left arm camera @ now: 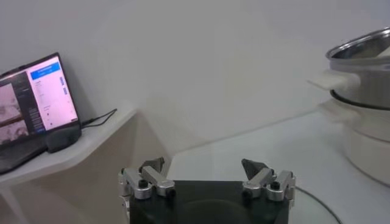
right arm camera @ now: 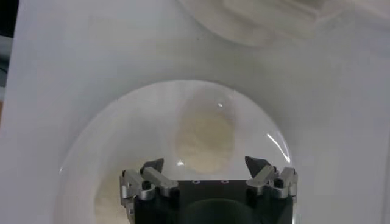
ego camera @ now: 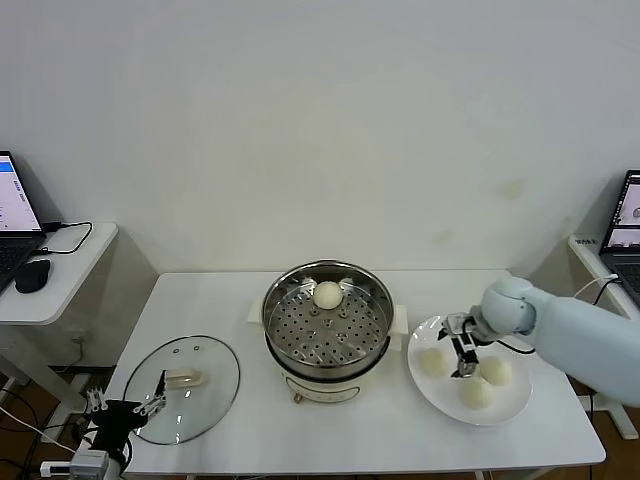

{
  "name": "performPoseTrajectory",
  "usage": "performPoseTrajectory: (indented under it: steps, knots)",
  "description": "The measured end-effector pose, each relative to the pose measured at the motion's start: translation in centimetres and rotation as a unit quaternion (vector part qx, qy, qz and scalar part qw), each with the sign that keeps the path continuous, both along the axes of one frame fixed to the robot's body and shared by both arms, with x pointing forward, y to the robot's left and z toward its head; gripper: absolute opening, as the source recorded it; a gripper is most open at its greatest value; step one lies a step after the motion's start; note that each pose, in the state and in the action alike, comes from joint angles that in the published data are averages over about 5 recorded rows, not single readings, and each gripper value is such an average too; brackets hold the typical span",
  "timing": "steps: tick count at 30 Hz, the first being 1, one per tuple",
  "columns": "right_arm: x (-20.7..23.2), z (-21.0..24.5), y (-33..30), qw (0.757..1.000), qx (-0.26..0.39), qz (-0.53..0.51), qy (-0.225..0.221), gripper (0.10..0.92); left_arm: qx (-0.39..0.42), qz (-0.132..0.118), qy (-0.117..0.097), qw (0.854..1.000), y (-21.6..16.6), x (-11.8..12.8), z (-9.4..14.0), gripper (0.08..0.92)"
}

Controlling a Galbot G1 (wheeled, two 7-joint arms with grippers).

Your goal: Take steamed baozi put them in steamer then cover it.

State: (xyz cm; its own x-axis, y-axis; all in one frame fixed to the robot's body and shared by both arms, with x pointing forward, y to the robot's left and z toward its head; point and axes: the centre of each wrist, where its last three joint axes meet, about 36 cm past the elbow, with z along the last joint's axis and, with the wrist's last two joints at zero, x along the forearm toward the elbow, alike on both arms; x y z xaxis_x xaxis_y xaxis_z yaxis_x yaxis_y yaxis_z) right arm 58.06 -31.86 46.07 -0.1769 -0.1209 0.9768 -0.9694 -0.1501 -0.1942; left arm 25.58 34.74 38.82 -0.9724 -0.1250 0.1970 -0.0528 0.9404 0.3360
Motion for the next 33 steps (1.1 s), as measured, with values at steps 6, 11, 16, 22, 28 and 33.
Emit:
performPoseTrajectory:
  steps: [6, 11, 16, 22, 28, 33]
  knots:
    - [0.3, -1.1, 0.3, 1.0, 0.0, -0.003, 0.001, 0.736, -0.002, 0.002, 0.001, 1.0, 0.0, -0.1, -0.2, 0.823]
    - [0.4, -1.2, 0.4, 1.0, 0.003, -0.007, -0.002, 0.668, -0.002, 0.002, 0.001, 1.0, 0.0, -0.1, -0.2, 0.823]
    - [0.5, -0.9, 0.2, 1.0, 0.006, -0.01, -0.005, 0.603, -0.001, 0.002, -0.001, 1.0, 0.0, -0.1, 0.0, 0.823]
    - [0.5, 0.6, -0.5, 1.0, 0.007, -0.019, -0.008, 0.586, -0.001, 0.001, -0.005, 1.0, -0.1, 0.1, 0.3, 0.823]
    - [0.5, 4.4, -1.5, 0.999, 0.016, -0.034, -0.02, 0.592, 0.0, -0.003, -0.009, 1.0, -0.1, 0.4, 0.6, 0.823]
    - [0.7, 9.4, -1.3, 0.998, 0.033, -0.045, -0.038, 0.594, 0.0, -0.006, -0.01, 1.0, 0.0, 0.7, 1.0, 0.823]
